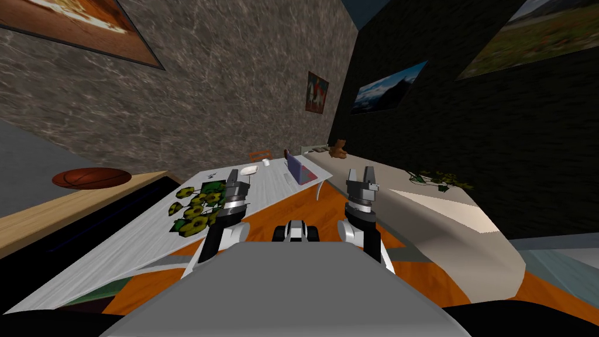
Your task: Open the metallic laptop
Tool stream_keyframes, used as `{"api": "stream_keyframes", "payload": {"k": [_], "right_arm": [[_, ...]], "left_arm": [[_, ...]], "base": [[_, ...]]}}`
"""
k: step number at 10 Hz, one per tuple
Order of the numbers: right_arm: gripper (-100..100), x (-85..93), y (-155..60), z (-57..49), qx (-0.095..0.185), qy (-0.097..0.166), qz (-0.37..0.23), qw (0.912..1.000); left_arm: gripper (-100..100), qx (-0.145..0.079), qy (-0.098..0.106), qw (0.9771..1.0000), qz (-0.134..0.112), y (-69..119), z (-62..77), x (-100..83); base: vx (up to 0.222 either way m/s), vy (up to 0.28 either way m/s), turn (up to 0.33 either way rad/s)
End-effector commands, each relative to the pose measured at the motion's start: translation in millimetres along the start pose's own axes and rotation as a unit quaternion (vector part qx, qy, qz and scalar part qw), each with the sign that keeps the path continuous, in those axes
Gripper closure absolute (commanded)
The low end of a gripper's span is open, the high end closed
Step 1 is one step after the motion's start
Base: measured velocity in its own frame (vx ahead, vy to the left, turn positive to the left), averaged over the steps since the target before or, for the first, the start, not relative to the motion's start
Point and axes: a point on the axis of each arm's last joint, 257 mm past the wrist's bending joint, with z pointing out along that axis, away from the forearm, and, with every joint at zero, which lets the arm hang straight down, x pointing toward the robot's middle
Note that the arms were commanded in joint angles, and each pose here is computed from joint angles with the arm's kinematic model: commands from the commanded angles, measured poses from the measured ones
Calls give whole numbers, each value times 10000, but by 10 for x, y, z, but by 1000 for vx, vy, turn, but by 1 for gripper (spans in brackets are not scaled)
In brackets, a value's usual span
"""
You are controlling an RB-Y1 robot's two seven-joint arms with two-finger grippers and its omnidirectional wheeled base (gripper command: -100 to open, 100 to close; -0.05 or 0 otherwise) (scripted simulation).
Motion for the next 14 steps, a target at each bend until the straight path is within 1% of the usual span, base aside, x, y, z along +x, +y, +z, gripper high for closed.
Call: {"api": "stream_keyframes", "payload": {"k": [1, 4, 6, 7, 8, 10, 12, 14], "right_arm": [[0, 0, 0, 0, 0, 0, 0, 10000], [0, 0, 0, 0, 0, 0, 0, 10000], [0, 0, 0, 0, 0, 0, 0, 10000], [0, 0, 0, 0, 0, 0, 0, 10000], [0, 0, 0, 0, 1, 0, 0, 10000], [0, 0, 0, 0, 0, 0, 0, 10000], [0, 0, 0, 0, 0, -1, 0, 10000], [0, 0, 0, 0, 0, 0, 0, 10000]], "left_arm": [[-100, -129, 236, 9996, -60, 46, 24, 48], [-100, -363, 375, 9982, -297, 124, 48, 78], [-100, -551, 414, 9963, -523, 186, 58, 93], [-100, -650, 423, 9949, -649, 219, 61, 101], [-100, -749, 427, 9932, -781, 252, 62, 110], [-100, -943, 429, 9891, -1049, 314, 60, 132], [-100, -1126, 430, 9840, -1309, 372, 52, 159], [-100, -1294, 425, 9784, -1554, 425, 39, 187]], "base": [[-19, -113, 0], [35, -137, 5], [38, -152, 8], [92, -155, 13], [84, -159, 13], [58, -167, 15], [75, -195, 21], [43, -133, 24]]}}
